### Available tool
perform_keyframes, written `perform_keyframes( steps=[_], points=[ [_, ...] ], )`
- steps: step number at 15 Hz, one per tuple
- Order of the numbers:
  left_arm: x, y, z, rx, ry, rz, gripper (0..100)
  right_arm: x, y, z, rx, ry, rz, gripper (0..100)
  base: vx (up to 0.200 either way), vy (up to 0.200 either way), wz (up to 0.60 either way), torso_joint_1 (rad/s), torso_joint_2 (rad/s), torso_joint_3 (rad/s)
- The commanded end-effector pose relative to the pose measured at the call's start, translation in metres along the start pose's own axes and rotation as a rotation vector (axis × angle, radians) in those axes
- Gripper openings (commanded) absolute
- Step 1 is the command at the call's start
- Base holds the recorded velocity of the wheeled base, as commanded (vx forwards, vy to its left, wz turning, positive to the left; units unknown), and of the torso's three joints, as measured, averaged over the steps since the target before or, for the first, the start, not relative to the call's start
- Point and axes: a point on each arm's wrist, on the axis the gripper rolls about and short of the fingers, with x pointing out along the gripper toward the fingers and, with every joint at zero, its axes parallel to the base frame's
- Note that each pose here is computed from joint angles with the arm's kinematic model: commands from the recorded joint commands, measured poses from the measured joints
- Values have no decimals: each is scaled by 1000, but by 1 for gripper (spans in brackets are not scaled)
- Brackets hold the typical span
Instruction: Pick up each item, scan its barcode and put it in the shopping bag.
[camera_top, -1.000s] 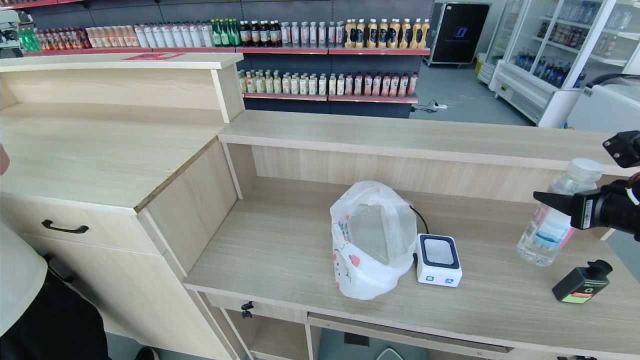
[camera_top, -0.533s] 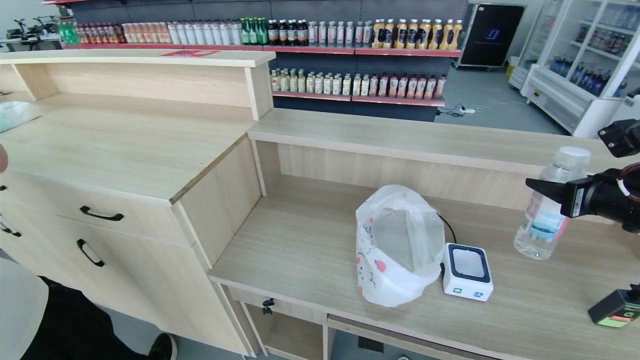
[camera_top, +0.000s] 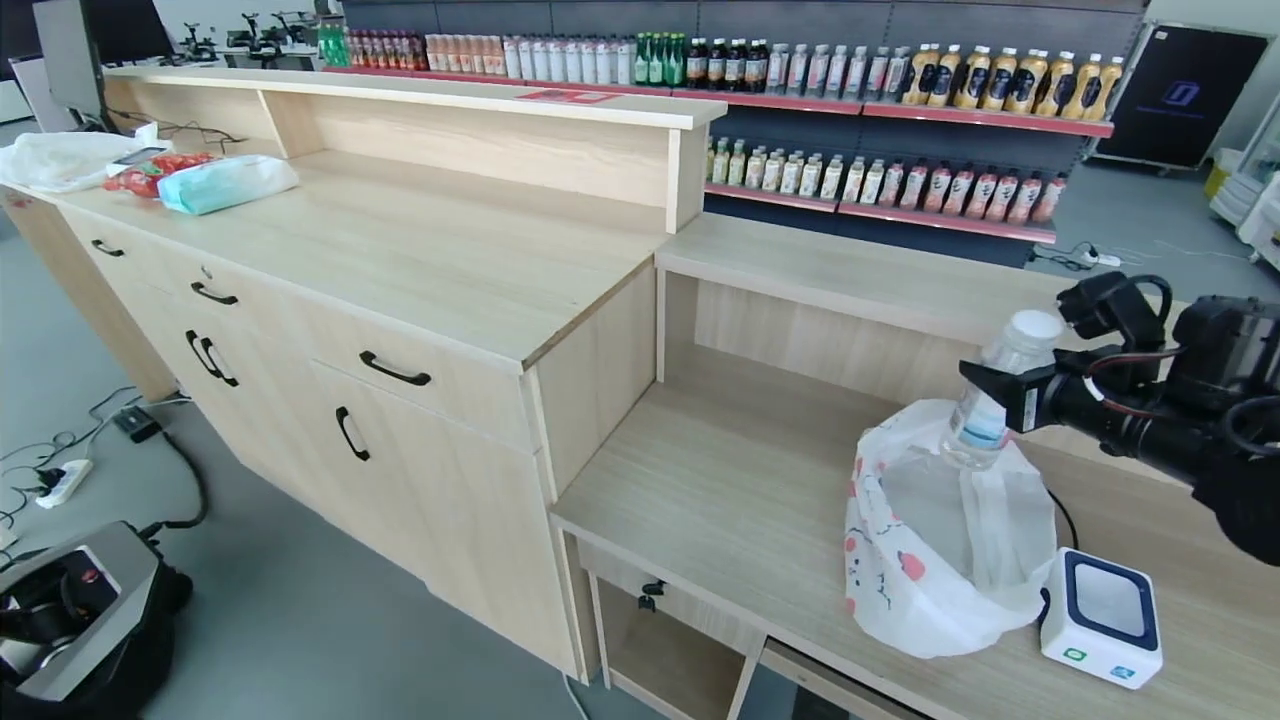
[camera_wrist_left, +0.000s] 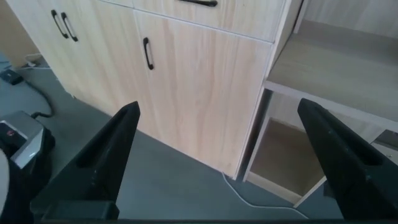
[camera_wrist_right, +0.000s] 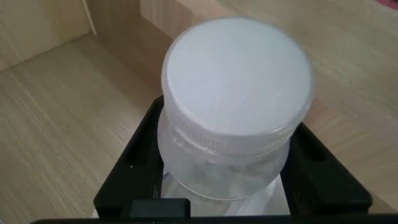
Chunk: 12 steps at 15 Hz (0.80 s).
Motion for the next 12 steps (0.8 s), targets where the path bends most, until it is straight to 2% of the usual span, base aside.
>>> perform_keyframes(
  steps=[1, 4, 12],
  points=[
    [0, 0, 0, 0, 0, 0, 100, 22, 6, -37, 6, 88, 32, 0, 0, 0, 0, 0, 0, 0],
    [0, 0, 0, 0, 0, 0, 100, 32, 6, -58, 15, 113, 30, 0, 0, 0, 0, 0, 0, 0],
    [0, 0, 0, 0, 0, 0, 100, 66, 7, -82, 31, 80, 28, 0, 0, 0, 0, 0, 0, 0]
  ],
)
